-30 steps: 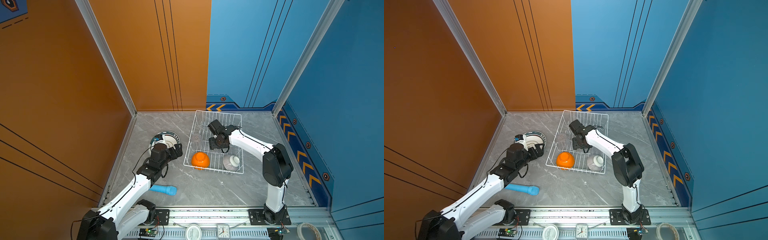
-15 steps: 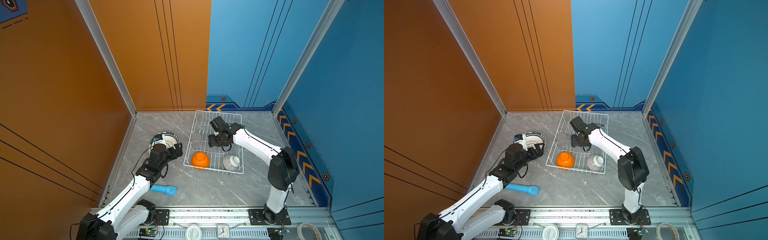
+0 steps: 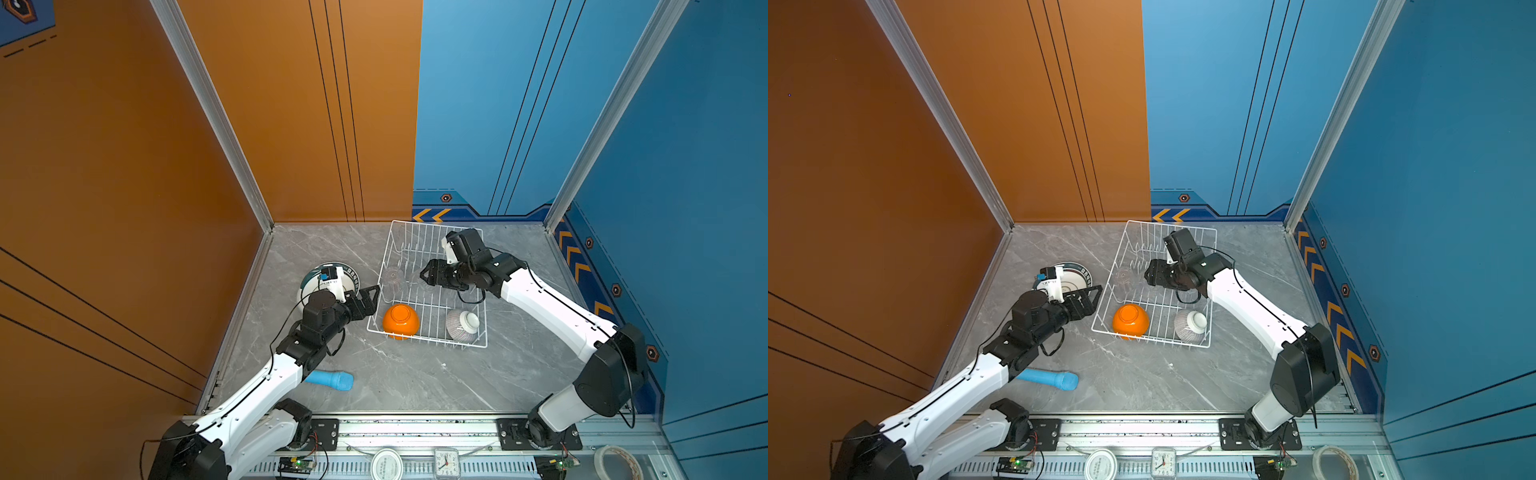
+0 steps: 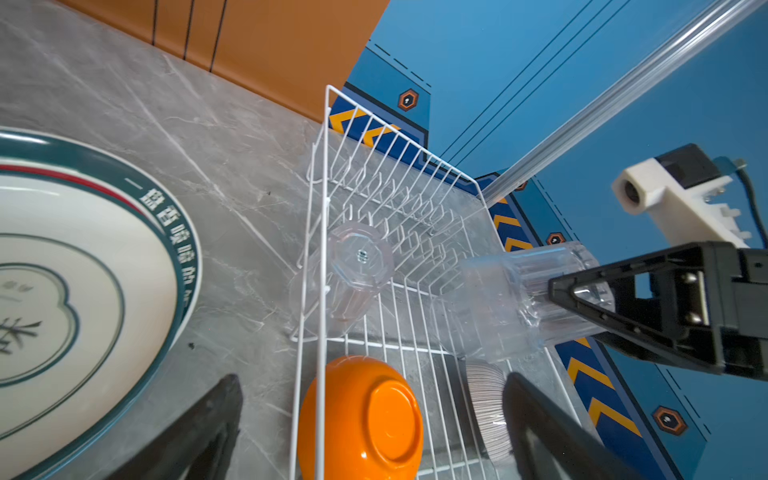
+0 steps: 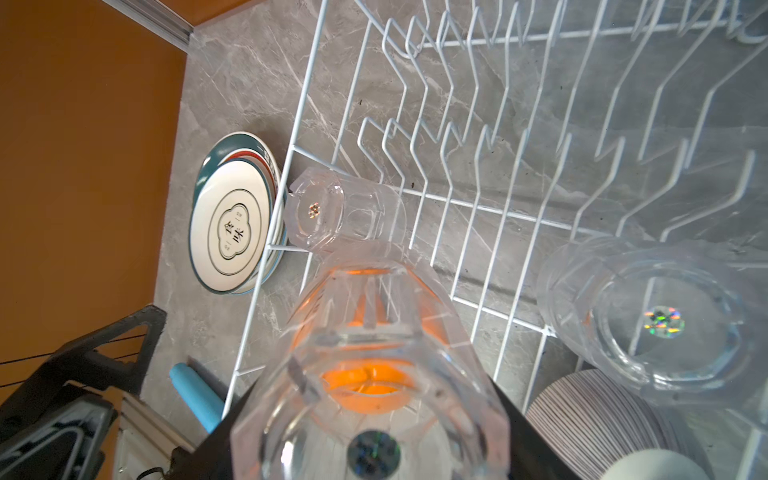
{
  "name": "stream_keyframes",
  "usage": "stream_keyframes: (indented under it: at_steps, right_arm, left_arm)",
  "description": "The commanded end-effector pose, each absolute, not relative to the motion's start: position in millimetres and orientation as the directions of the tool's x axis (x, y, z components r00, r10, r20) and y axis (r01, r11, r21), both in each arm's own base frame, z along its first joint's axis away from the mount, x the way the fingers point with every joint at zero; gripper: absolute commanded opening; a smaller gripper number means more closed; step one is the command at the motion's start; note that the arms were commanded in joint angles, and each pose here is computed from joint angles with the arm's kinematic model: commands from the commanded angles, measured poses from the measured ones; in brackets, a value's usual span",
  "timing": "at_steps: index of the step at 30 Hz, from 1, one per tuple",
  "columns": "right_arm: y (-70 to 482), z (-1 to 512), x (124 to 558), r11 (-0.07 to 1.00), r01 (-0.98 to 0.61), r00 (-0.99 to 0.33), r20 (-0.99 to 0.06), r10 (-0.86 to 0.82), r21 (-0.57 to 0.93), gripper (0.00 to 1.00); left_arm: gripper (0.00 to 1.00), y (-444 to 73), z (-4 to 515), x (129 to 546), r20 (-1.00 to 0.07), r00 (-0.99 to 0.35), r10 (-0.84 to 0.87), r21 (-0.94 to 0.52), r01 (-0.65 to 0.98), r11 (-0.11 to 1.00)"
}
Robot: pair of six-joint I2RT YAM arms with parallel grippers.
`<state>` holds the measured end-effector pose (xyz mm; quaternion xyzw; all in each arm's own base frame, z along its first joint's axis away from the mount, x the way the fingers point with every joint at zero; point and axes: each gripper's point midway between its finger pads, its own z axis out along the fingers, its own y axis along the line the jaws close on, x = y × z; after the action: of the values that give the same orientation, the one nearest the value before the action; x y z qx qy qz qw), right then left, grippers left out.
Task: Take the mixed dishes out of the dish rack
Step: 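Lift the clear cup out with the right gripper while the left gripper approaches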
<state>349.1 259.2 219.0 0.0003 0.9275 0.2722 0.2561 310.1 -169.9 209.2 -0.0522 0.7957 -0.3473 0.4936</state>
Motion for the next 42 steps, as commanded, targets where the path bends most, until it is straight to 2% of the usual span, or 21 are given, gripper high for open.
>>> stream_keyframes:
  at_steps: [1,11,42]
  right_arm:
    - [270,256,345,0.769,-0.189,-0.842,-0.503,0.193,0.611,0.56]
    - [255,277,340,0.716,-0.188,-0.819,-0.510,0.264,0.673,0.56]
    - [251,294,333,0.523,-0.216,-0.820,-0.444,0.362,0.825,0.55]
  left_arm:
    - [0.98,-195,234,308,-0.773,-0.477,-0.419,-0.613,0.388,0.689]
    - [0.95,-234,255,309,-0.808,-0.469,-0.357,-0.580,0.526,0.622]
    - [0.92,-277,285,316,-0.820,-0.467,-0.331,-0.571,0.628,0.529]
